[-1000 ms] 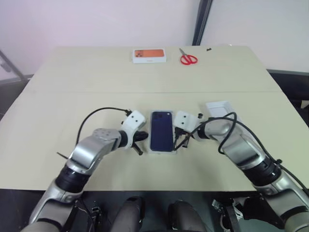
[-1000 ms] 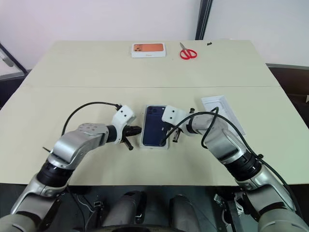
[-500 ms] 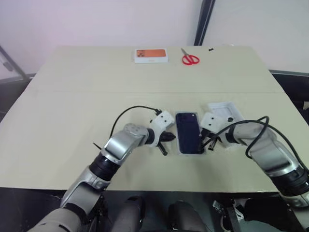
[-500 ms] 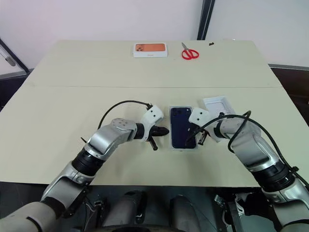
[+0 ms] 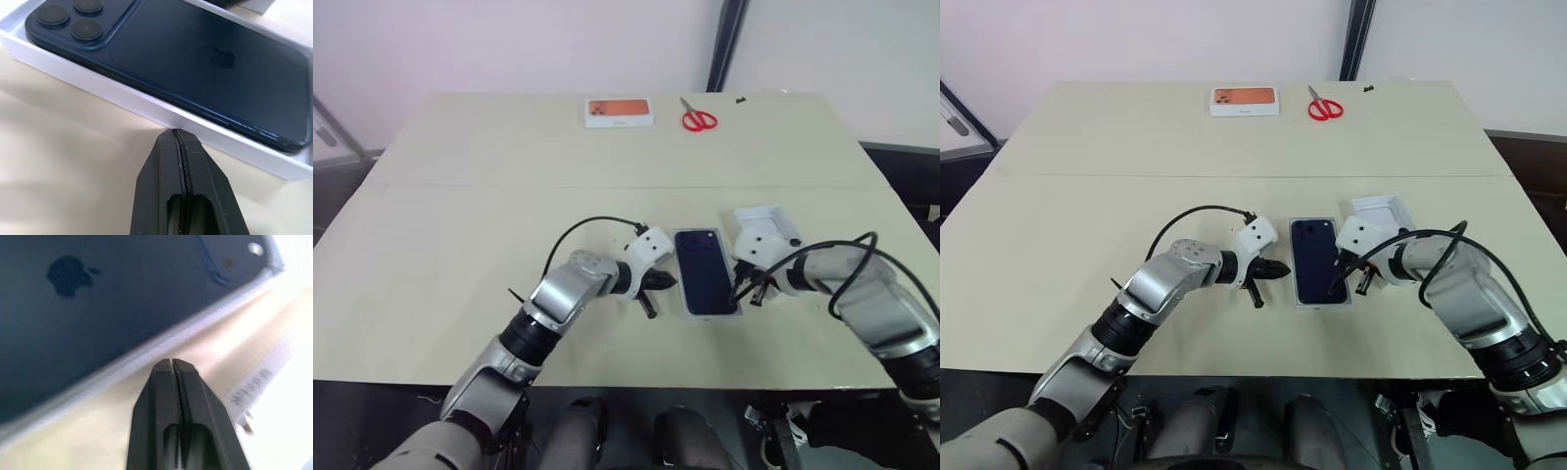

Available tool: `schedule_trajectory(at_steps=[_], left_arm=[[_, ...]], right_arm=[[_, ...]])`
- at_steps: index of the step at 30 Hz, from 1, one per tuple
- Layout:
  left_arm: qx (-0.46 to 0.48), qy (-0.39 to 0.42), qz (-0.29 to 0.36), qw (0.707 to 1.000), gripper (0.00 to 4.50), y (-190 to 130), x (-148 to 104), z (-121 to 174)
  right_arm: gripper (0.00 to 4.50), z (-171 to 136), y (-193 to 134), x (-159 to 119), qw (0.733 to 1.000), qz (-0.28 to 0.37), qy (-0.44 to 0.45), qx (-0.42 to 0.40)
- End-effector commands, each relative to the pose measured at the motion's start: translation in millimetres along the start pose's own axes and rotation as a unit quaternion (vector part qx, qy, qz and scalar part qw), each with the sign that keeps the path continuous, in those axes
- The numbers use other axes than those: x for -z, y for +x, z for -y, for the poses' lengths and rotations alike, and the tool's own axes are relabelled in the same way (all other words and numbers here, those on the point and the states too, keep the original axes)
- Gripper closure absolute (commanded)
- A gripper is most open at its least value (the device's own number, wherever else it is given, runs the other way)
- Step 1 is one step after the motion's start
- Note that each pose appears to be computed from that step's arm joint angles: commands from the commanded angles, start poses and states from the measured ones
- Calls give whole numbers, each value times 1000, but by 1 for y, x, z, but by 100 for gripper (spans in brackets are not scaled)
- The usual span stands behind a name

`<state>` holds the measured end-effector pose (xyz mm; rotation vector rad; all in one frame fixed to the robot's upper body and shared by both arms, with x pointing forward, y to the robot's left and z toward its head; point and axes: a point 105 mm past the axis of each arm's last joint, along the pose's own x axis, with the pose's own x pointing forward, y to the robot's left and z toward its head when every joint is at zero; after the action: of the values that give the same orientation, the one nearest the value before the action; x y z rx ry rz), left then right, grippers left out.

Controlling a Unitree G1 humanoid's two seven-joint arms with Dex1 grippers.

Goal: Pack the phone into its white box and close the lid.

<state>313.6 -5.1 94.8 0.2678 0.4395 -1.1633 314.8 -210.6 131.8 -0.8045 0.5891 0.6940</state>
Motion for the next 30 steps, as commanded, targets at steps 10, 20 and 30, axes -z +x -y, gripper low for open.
schedule_trajectory(at_steps=[10, 20, 30], left_arm=[[-5, 120, 165, 979, 450, -85, -22, 1], [22, 147, 172, 974, 450, -96, -13, 12], [-30, 132, 166, 977, 450, -103, -3, -5]], right_arm=[[109, 41, -17, 4, 951, 18, 304, 58], [161, 28, 1, 10, 917, -34, 394, 52], [446, 43, -13, -25, 903, 52, 424, 42]])
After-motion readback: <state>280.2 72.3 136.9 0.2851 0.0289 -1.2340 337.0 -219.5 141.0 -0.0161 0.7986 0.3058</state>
